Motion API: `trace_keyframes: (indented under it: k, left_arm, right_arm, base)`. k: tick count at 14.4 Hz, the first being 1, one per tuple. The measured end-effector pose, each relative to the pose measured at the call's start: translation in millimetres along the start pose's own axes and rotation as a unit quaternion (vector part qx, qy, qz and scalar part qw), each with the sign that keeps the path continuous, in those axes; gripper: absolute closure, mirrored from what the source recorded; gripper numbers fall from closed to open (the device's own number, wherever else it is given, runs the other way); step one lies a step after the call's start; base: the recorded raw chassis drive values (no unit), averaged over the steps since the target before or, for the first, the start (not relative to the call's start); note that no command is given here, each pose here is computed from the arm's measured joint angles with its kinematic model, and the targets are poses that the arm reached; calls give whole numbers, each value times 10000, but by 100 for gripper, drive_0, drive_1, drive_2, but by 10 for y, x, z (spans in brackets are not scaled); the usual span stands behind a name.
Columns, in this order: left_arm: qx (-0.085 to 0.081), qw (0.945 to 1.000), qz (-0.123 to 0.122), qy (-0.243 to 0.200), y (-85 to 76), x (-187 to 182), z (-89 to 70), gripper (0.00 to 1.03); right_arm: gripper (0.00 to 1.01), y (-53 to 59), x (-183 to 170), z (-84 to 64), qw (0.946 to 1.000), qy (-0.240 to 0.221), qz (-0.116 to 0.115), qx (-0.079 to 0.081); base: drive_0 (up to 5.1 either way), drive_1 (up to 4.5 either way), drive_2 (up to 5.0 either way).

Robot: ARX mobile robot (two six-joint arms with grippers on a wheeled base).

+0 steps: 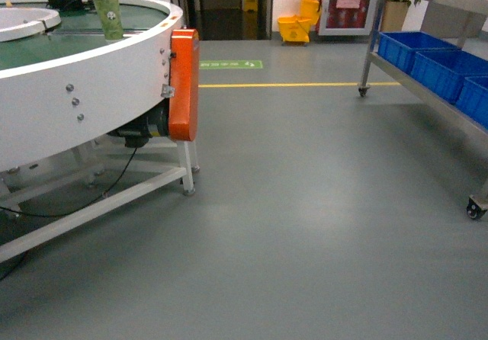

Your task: Pick red block from blue box to shelf

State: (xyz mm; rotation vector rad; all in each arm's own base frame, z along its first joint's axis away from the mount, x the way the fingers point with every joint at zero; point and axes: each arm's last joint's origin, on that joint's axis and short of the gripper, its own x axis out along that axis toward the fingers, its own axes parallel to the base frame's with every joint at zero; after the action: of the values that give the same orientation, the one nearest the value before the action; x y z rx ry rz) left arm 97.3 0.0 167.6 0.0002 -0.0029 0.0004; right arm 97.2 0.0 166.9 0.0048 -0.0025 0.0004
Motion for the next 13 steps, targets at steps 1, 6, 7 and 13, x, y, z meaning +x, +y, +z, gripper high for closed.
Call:
trace_keyframes:
  k: [1,6,7,13]
  left_arm:
    - [0,10000,0,2,0,0,0,5]
    - [0,10000,2,4,0,0,-1,5]
    - [0,10000,-6,13,0,0,-3,5]
    - [0,10000,6,8,1,0,-1,5]
  right_arm:
    - [73,0,0,0,10000,0,0,0]
    - [73,0,0,1,10000,-6,0,0]
    - [73,0,0,-5,10000,27,0,0]
    - [73,0,0,-1,10000,-2,4,0]
  base:
    - [-3,426,-431]
    - [-5,341,-351]
    - [0,0,0]
    - [-158,-158,-158]
